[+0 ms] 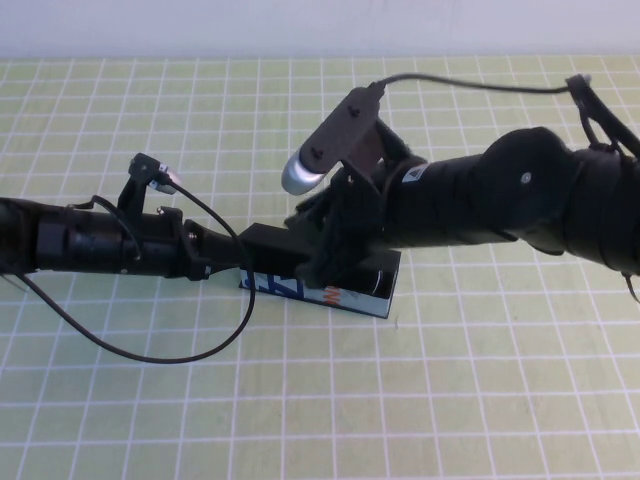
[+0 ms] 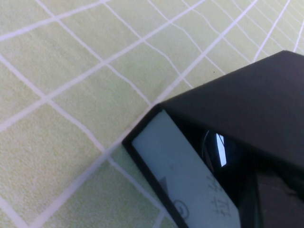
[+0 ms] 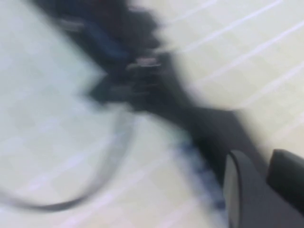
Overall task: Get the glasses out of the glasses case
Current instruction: Pick up the glasses from the glasses case
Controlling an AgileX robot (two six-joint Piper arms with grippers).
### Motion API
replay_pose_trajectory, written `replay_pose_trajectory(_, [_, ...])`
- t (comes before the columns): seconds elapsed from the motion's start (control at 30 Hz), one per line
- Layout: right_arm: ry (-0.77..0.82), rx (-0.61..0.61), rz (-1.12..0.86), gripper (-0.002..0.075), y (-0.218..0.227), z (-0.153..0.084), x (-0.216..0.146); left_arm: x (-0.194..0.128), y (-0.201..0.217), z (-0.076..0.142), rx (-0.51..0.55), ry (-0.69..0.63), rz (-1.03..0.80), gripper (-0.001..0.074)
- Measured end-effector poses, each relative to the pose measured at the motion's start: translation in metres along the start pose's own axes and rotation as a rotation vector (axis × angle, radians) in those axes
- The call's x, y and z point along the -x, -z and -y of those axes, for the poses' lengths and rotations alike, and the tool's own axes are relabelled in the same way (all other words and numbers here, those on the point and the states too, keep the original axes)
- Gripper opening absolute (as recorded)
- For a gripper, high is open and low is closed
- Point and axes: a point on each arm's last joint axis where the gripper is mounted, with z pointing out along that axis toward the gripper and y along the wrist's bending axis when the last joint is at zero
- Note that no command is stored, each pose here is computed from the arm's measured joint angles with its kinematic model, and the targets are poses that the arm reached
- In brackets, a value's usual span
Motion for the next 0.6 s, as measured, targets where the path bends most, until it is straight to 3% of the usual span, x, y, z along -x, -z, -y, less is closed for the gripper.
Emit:
replay_pose_trajectory(0.1, [-0.138, 0.113, -0.057, 0.0034, 0.003, -0.011, -0.003, 0.000, 0.000, 0.000, 0.000, 0.004, 0.000, -0.0004])
replay_pose_trajectory(0.2, [-0.254, 0.138, -0.141, -0.0001, -0.001, -0.014, -0.013, 0.000, 0.000, 0.000, -0.001, 0.005, 0.000, -0.0004])
replay_pose_trajectory(0.4, [-0.354, 0.043, -0.335, -0.0013, -0.027, -0.006, -0.046, 0.000, 0.000, 0.000, -0.001, 0.009, 0.000, -0.0004])
replay_pose_trajectory(0.6, [-0.383, -0.041, -0.392, -0.0016, -0.040, 0.002, -0.062, 0.000, 0.000, 0.000, -0.001, 0.013, 0.000, -0.0004])
